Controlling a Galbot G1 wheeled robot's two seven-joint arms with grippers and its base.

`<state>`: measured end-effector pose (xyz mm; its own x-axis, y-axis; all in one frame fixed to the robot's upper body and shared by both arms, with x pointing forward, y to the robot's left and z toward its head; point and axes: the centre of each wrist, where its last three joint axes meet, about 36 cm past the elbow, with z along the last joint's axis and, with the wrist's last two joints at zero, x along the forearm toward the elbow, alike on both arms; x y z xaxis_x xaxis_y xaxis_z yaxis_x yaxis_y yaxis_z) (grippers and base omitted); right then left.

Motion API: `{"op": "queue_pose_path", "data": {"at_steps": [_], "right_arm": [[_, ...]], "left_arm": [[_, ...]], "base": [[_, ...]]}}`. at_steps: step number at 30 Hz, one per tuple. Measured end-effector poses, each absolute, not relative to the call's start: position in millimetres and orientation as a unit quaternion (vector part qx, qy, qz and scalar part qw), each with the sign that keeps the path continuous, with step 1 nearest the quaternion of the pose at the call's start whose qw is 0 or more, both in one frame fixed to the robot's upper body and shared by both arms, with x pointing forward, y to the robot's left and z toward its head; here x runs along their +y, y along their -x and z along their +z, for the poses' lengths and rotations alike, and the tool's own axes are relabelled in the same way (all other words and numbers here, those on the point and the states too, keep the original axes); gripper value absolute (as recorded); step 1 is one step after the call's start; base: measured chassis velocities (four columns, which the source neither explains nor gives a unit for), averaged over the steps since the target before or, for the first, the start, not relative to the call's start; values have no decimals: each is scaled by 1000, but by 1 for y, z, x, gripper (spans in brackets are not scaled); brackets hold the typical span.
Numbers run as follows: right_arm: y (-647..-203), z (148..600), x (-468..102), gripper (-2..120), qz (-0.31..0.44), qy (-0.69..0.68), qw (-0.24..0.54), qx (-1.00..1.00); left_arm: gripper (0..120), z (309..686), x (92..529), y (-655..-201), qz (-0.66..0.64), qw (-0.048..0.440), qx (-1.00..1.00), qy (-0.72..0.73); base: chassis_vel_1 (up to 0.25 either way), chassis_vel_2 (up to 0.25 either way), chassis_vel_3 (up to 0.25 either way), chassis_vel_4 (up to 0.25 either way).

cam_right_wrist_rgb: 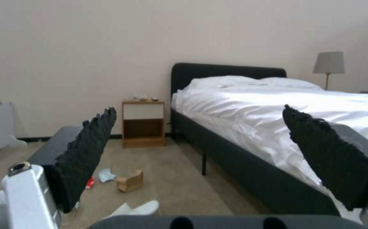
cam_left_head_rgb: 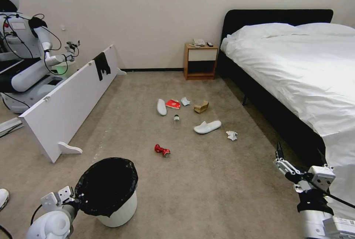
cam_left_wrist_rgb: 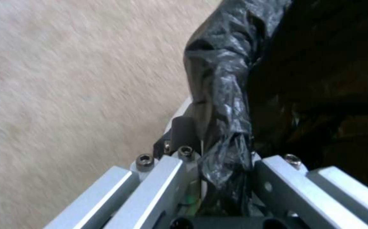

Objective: Pick up the trash bin, then pick up the garbage from the floor and place it into the trash bin.

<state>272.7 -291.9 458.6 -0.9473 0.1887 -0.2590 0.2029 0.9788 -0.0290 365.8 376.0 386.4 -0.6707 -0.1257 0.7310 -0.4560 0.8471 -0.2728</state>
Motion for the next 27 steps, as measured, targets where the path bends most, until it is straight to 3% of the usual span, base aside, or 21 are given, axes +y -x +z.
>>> {"op": "queue_pose_path", "data": {"at_steps": [17, 27], "right_arm": [[-273, 455, -297, 100, -35, -98, 130, 986], [-270, 454, -301, 100, -40, -94, 142, 985]], "left_arm": [[1, 469, 365, -328, 232, 303, -914, -135], [1, 497, 365, -308, 213, 278, -927, -136]], "base": [[0, 0, 0, 0], [0, 0, 0, 0]]}}
